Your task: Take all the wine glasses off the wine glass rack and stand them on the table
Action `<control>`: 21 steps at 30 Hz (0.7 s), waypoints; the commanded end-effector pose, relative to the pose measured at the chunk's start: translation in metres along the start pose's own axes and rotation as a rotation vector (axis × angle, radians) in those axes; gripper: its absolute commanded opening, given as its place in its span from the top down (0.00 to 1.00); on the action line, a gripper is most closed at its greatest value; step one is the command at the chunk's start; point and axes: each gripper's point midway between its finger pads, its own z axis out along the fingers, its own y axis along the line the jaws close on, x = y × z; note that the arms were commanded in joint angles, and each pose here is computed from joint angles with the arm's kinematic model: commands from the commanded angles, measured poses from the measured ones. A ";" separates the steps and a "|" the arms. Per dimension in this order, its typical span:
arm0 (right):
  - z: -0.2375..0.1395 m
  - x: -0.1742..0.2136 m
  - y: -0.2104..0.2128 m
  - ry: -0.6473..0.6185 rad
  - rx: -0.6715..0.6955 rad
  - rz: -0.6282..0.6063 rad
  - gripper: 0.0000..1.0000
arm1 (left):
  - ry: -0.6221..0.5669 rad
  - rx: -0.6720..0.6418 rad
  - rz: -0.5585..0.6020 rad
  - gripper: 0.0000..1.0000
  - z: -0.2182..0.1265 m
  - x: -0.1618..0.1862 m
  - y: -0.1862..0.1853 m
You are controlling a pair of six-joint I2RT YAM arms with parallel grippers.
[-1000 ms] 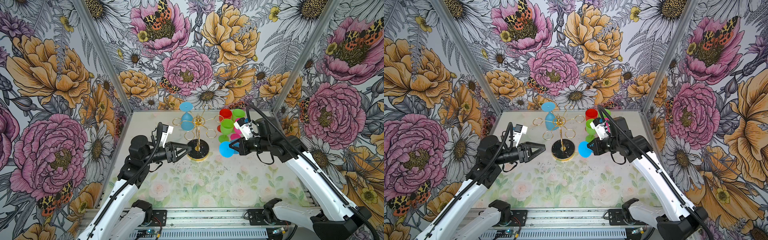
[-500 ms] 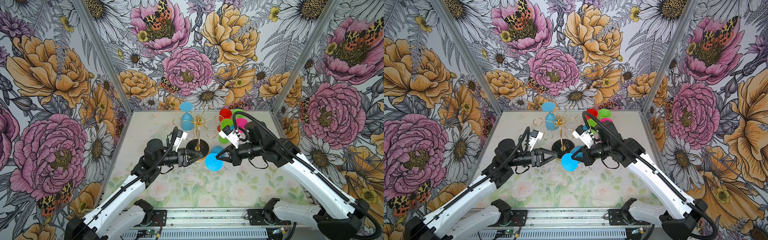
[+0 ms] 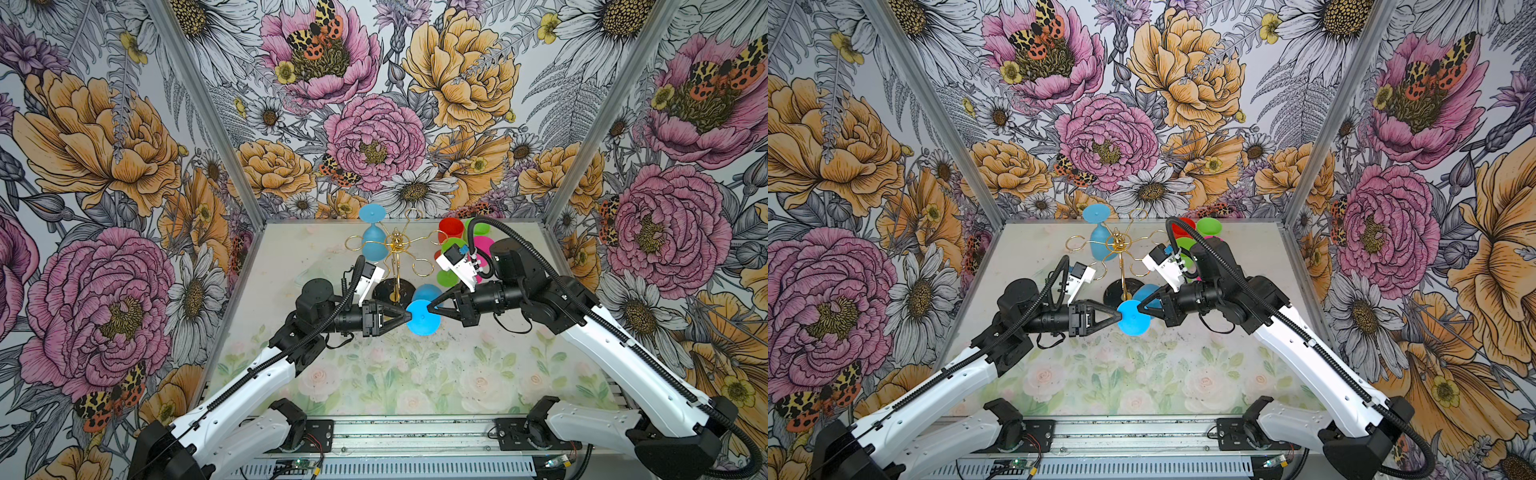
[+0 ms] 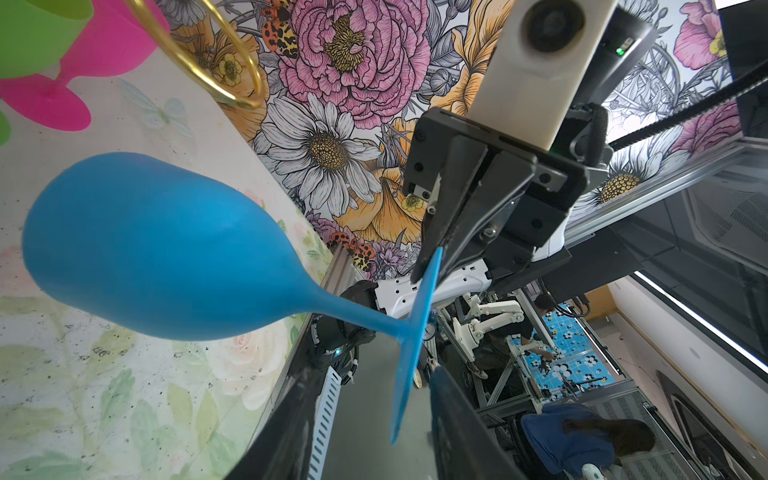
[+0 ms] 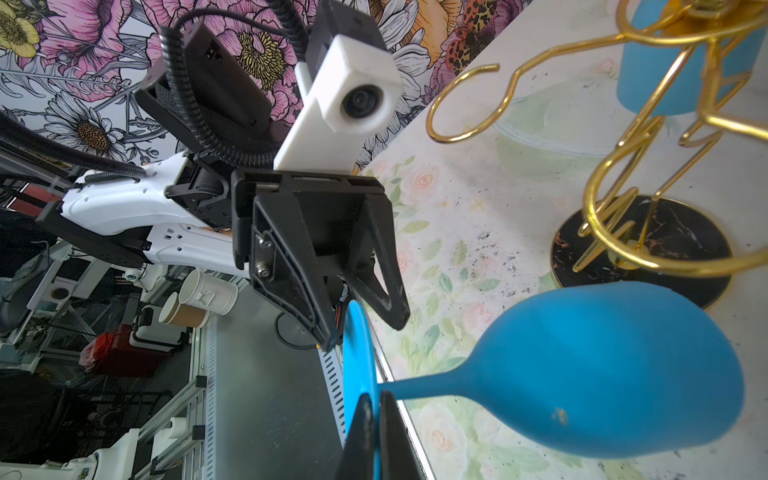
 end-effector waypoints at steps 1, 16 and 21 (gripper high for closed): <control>0.001 -0.006 0.004 -0.021 -0.018 -0.013 1.00 | 0.015 0.048 0.034 0.58 0.002 0.000 -0.015; 0.003 0.001 -0.014 -0.016 0.042 0.024 1.00 | 0.047 0.084 0.012 0.92 0.017 0.005 -0.018; 0.000 0.002 -0.017 -0.022 0.051 0.036 1.00 | 0.045 0.085 0.014 0.98 0.016 0.005 -0.019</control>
